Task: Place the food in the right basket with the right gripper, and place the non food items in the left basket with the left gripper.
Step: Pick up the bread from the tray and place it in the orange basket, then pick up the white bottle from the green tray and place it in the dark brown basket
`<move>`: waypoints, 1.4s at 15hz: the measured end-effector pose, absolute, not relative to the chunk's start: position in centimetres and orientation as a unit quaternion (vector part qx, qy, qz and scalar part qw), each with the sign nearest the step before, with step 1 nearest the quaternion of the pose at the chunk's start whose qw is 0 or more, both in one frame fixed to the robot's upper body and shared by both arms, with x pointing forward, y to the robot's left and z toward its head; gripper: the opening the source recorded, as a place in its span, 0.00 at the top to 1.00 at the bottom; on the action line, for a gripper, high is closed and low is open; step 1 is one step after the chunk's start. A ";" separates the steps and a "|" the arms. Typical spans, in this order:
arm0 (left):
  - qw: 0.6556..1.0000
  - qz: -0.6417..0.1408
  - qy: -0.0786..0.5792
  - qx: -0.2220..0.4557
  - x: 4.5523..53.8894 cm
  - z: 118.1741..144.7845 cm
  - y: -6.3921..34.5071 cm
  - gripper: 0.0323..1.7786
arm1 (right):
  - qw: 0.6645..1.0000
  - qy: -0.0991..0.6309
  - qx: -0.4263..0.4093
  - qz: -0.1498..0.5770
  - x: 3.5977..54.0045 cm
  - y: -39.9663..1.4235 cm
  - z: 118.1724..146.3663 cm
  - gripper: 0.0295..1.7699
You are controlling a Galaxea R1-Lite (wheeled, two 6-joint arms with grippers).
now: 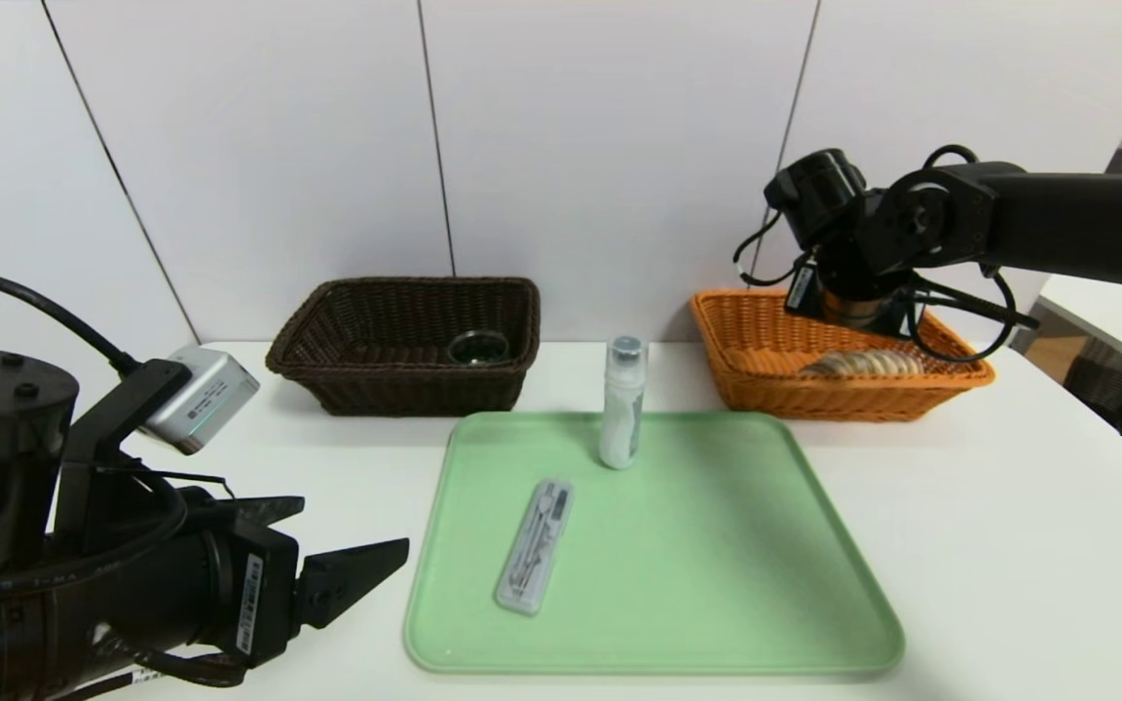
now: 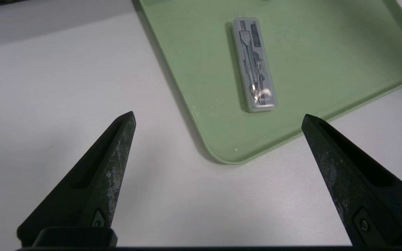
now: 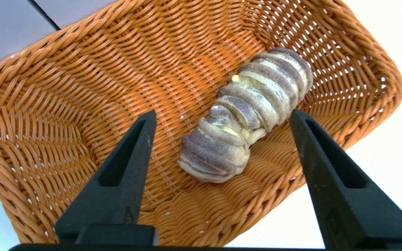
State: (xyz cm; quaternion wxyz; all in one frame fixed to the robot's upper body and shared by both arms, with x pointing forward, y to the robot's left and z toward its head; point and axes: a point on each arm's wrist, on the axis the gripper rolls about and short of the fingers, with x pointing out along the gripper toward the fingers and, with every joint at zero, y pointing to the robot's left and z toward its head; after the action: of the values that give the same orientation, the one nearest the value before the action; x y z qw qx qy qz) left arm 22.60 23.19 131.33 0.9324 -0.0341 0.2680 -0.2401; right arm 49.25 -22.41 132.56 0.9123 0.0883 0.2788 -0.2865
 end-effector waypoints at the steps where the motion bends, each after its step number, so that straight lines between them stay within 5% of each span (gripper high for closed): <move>1: 0.932 -0.240 0.268 -0.034 22.6 131.3 23.2 0.05 | 0.914 0.275 0.088 -0.283 48.9 -22.4 133.1 0.22; 11: 0.933 -0.240 0.266 -0.036 22.5 131.4 23.3 0.05 | 0.955 0.227 0.081 -0.172 37.4 -20.2 143.3 0.09; 17: 0.934 -0.241 0.261 -0.038 22.1 131.5 23.6 0.05 | 0.974 0.217 0.041 -0.044 33.0 -20.8 145.0 0.06; 21: 0.934 -0.242 0.259 -0.038 21.8 131.4 23.8 0.05 | 0.979 0.201 0.000 0.040 30.8 -20.9 143.8 0.05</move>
State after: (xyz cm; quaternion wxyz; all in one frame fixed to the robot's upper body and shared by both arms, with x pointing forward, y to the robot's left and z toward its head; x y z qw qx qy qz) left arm 21.80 23.82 131.40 0.9343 -0.0382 0.2593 -0.2416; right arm 30.75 -20.90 143.76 0.9787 0.0000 0.2014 0.0398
